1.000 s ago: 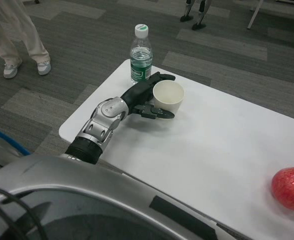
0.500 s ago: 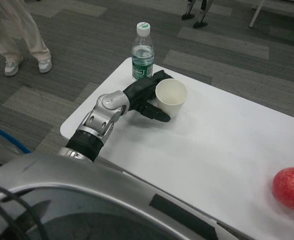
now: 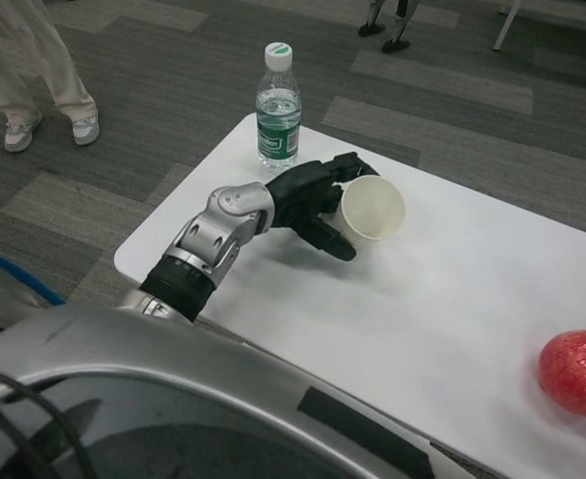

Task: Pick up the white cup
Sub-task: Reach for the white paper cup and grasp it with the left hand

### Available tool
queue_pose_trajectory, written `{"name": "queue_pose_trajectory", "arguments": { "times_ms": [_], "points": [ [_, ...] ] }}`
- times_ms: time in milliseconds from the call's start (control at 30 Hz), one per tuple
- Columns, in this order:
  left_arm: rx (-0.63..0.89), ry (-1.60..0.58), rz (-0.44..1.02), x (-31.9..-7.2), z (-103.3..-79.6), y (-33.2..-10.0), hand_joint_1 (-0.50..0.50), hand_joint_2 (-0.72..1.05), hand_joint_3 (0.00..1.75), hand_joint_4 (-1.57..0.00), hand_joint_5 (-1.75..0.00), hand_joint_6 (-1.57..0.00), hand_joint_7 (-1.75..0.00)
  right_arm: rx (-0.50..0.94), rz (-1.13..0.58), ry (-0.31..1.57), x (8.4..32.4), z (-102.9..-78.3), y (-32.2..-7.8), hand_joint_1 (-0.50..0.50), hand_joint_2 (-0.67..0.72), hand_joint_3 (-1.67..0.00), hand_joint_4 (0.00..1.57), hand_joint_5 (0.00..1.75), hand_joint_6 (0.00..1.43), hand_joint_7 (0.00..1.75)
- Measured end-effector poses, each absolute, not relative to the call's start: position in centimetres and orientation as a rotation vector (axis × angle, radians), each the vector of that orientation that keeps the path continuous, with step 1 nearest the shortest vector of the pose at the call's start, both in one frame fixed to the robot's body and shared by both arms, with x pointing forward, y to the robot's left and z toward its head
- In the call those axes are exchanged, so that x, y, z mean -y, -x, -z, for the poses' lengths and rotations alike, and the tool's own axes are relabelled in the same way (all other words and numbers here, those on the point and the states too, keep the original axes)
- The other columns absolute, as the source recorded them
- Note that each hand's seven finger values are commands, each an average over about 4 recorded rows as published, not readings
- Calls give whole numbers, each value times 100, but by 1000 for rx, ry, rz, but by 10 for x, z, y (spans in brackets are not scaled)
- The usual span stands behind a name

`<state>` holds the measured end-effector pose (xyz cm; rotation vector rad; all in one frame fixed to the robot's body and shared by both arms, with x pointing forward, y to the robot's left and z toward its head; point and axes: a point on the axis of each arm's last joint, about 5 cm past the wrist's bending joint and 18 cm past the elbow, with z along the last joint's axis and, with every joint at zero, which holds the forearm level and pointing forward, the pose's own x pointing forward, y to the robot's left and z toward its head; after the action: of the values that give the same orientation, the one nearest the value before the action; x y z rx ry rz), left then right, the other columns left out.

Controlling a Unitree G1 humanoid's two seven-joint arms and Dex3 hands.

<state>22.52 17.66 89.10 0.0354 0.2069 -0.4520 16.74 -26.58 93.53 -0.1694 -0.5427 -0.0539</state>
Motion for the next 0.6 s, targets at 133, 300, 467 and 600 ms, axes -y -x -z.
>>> {"name": "queue_pose_trajectory", "arguments": {
  "times_ms": [133, 300, 467, 600],
  "points": [
    [-184, 6, 473, -173, -896, -227, 50, 94, 2, 0, -82, -3, -159, 542, 55, 170, 266, -935, -167, -33, -11, -127, 0, 19, 0, 63],
    [-162, 50, 504, -169, -903, -229, 50, 87, 2, 0, -82, -3, -161, 541, 55, 170, 266, -935, -167, -33, -13, -127, 0, 19, 0, 63],
    [-133, 130, 530, -166, -905, -231, 50, 87, 2, 0, -82, -3, -161, 541, 50, 172, 266, -935, -167, -33, -10, -127, 0, 19, 0, 63],
    [-106, 209, 550, -162, -907, -233, 50, 87, 9, 0, -82, -3, -161, 540, 48, 172, 266, -935, -167, -33, -10, -127, 0, 19, 0, 63]
  ]
}}
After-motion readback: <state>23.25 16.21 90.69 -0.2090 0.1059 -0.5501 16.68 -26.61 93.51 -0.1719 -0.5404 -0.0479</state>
